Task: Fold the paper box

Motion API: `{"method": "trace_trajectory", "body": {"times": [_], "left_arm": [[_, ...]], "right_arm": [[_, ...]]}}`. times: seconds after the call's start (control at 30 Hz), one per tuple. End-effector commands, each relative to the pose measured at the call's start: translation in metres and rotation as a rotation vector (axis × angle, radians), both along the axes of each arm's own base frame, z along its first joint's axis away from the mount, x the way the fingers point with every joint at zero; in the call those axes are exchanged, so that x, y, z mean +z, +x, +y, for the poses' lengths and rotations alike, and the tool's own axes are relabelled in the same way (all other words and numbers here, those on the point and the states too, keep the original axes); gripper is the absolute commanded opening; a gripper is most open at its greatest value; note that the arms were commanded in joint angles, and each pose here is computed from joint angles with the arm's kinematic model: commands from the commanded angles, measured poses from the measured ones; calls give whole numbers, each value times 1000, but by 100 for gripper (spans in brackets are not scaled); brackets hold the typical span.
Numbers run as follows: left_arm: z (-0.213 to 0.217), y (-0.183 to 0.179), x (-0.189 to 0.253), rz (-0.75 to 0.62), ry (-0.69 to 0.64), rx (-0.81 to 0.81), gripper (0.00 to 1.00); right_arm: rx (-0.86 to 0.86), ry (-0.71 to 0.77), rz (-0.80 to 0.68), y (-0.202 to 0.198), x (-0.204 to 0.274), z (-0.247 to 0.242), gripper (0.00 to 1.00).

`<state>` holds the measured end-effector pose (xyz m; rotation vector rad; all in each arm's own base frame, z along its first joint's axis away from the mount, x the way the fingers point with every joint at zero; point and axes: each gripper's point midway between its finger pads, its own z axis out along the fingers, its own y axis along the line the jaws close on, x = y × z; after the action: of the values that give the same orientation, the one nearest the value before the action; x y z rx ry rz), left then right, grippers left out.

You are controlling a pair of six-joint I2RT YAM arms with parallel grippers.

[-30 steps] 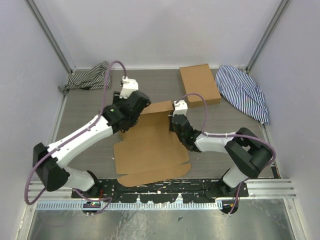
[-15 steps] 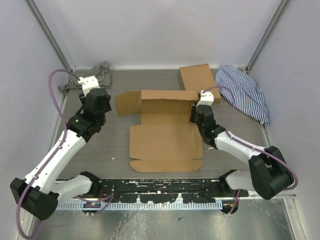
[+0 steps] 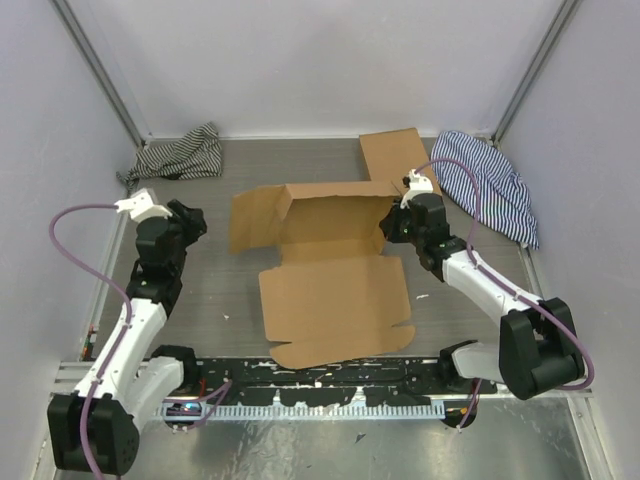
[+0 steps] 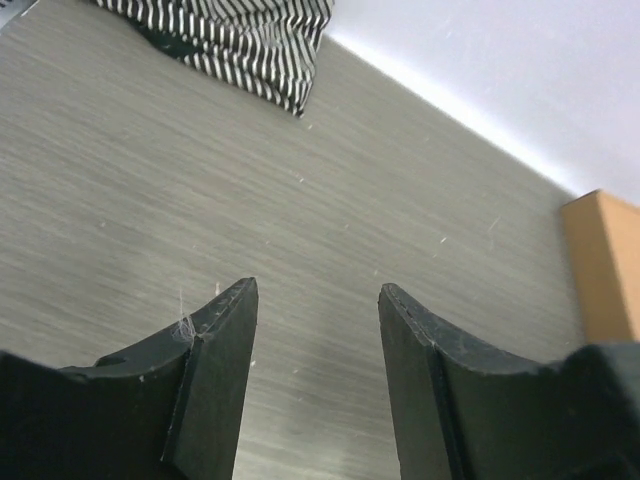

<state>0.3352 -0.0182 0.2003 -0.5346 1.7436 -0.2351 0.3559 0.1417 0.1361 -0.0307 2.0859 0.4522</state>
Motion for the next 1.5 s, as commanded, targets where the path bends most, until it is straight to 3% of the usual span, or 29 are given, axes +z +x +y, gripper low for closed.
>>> {"method": "trace_trajectory", "body": {"times": [0.0,0.23,0.57,0.77,1.13,1.47], "left_arm": [[-8,8,54,-276,-127,-72,59],[-69,5,56,-336,-240,-417,59],[-116,-48,65,-299,-285,-743,59],[-128,-73,62,-272,-321,-822,61],[-166,-82,50,-201,-333,-949,62],[-179,-88,47,-168,-273,-922,62]], "right_arm": [[124,74,-41,-2,32,20,7],[167,85,-35,-5,33,26,7],[139,72,-20,3,33,23,7],[144,84,-10,10,31,27,7],[147,93,-9,12,31,29,8],[141,98,0,12,29,29,8]]}}
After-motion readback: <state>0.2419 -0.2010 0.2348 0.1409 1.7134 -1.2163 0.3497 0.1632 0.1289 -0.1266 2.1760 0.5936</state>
